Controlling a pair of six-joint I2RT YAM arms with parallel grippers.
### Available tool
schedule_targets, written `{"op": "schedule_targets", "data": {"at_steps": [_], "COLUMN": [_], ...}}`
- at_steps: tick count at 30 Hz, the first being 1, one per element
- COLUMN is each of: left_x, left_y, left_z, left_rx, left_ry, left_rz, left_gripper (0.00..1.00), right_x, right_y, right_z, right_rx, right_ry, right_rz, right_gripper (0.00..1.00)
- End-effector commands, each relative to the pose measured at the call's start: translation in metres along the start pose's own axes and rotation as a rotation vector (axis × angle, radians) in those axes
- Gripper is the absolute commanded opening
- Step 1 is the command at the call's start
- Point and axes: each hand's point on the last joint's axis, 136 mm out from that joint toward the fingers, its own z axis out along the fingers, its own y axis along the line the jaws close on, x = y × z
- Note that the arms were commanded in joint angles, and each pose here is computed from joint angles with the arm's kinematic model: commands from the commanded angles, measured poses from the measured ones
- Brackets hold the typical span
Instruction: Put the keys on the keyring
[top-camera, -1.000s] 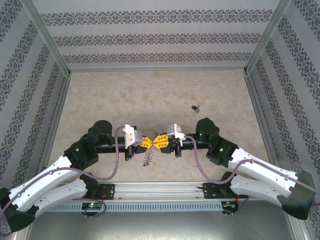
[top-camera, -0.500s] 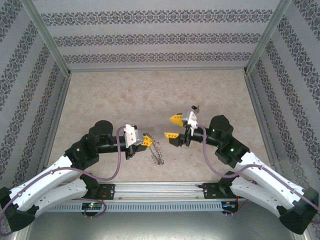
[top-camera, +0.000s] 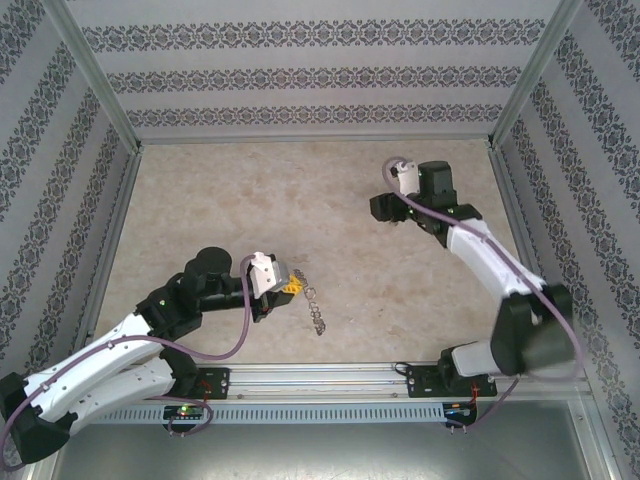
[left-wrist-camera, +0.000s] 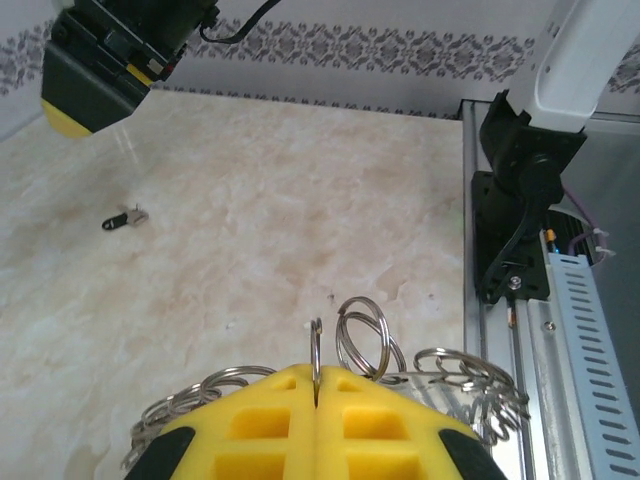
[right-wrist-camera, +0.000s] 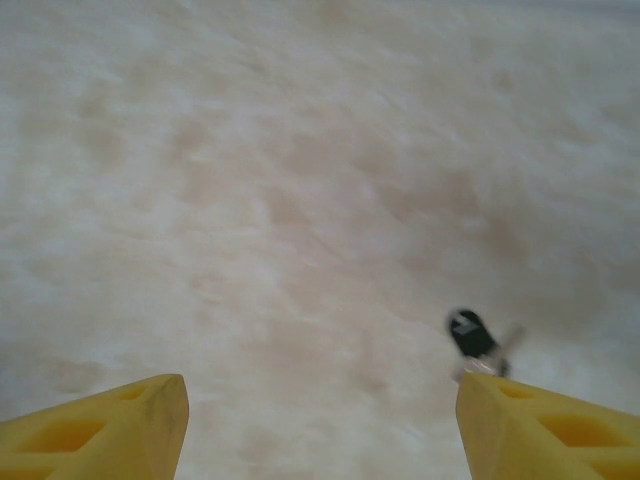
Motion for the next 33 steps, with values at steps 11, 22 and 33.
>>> {"op": "schedule_targets", "data": {"at_steps": [11,22,33], "left_x": [-0.01,-0.014,-0.013], "left_y": [0.002,-0.001,0.0], "left_z": [-0.001,0.0,0.001], "left_rx": [-0.028,-0.01,-0.012], "left_ry": [-0.089,-0.113,-0.115], "left_rz": [-0.062,-0.045,-0.041], "left_gripper": [0.0,0.0,0.0], "right_x": [0.05,0.081,0.094], "right_y": [-0.078,-0.087,-0.095], "right_z": [0.074,0.083,0.1], "right_rx": [0.141,0.16,0.153], "right_ry": [0.416,0.543,0.57], "right_rz": [0.087,0.096,0.113], "right_gripper": [0.64,0.51,0.32]}}
